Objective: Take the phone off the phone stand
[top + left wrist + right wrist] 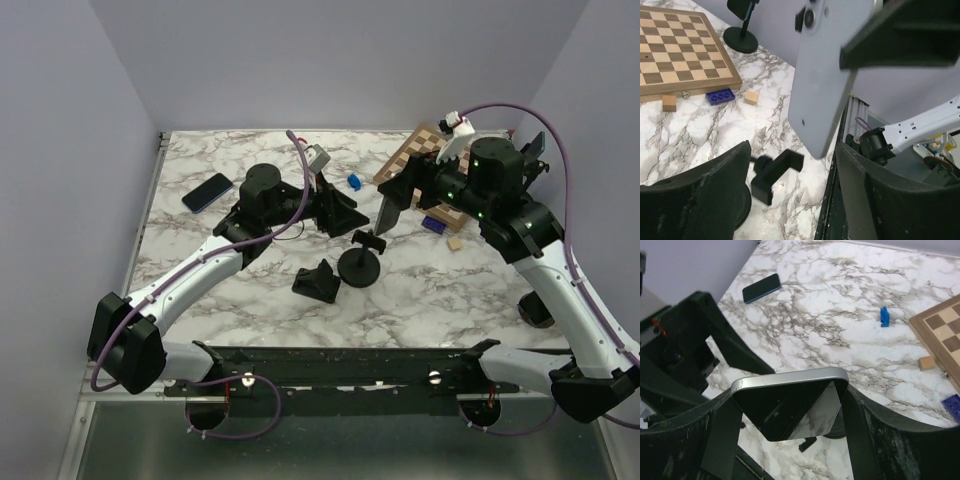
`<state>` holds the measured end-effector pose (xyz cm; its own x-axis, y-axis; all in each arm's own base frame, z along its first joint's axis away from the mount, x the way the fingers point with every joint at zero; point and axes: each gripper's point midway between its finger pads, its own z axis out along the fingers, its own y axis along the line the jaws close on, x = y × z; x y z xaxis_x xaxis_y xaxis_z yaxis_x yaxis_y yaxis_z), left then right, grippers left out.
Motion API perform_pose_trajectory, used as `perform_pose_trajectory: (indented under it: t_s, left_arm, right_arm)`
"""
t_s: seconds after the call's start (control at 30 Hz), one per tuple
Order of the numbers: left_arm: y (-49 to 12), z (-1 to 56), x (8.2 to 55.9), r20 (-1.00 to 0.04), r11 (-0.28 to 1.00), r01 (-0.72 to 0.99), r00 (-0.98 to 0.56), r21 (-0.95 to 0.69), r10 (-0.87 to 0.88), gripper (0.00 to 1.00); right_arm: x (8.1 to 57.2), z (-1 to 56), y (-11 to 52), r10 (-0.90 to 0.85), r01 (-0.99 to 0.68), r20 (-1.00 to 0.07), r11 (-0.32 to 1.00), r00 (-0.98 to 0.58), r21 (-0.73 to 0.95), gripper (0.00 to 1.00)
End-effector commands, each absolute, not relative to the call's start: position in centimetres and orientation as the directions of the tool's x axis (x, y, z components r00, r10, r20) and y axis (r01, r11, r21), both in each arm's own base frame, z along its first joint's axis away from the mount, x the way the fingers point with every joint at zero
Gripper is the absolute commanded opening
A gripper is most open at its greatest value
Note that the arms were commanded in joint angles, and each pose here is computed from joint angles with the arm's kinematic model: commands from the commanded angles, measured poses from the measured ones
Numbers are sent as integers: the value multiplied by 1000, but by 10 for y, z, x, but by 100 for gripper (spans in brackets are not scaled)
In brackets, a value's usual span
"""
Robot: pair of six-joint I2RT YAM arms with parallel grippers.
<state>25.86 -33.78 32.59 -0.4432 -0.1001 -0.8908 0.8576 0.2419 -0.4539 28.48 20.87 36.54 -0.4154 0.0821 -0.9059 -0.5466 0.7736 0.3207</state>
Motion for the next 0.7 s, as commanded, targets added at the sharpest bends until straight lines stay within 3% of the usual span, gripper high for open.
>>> perform_pose_trajectory:
  t_s: [0.0, 0.17, 0.37, 0.67]
  left_arm:
    - [-333, 355, 241, -924, 182, 914, -328, -363, -198, 78]
    - [-340, 347, 241, -944, 234, 917, -291, -322, -157, 74]
    - [-340, 335, 252, -966, 384, 886, -237, -258, -101, 73]
    - [-331, 325, 269, -971, 508, 831, -234, -228, -52, 52]
  right_arm:
    - [300, 377, 194, 140, -417, -888, 843, -438, 339, 1]
    - [303, 375, 203, 147, -409, -861, 832, -487, 374, 1]
    - [305, 357, 229, 182, -399, -786, 781, -591, 480, 1]
    - [296, 355, 277, 162, -448, -781, 742, -603, 499, 1]
